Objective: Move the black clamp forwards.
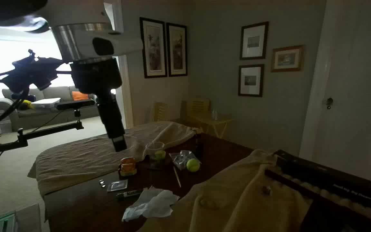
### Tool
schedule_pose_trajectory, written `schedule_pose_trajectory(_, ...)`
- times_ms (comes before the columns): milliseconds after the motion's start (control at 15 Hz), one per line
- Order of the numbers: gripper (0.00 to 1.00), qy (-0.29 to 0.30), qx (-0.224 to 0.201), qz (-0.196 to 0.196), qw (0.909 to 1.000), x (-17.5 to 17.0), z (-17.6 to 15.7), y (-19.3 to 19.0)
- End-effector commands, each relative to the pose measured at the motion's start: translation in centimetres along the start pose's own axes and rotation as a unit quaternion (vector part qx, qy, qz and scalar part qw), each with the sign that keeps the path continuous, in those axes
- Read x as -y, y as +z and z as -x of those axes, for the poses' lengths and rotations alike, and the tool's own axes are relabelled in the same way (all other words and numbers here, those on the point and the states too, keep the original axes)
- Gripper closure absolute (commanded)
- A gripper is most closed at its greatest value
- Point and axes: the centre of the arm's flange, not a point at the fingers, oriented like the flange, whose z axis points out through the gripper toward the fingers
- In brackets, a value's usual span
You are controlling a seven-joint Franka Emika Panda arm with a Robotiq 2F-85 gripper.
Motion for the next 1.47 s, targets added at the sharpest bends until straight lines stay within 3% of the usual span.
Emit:
schedule_pose_trajectory(0,0.00,0.000,0.006,0.000,1.0000,0.0,0.2,0.5)
schedule_pose_trajectory(333,0.00,0.000,0.014,0.000,0.9999,0.0,0.2,1.0)
schedule_pose_trajectory(733,0.00,-0.087,0.025,-0.005,0.9959,3.0,-5.7,4.1)
schedule_pose_trajectory(1067,0.00,-0.201,0.041,0.008,0.9787,7.6,-10.0,8.9)
schedule_pose_trajectory(1400,0.00,-0.296,0.034,0.013,0.9546,9.8,-16.1,12.3)
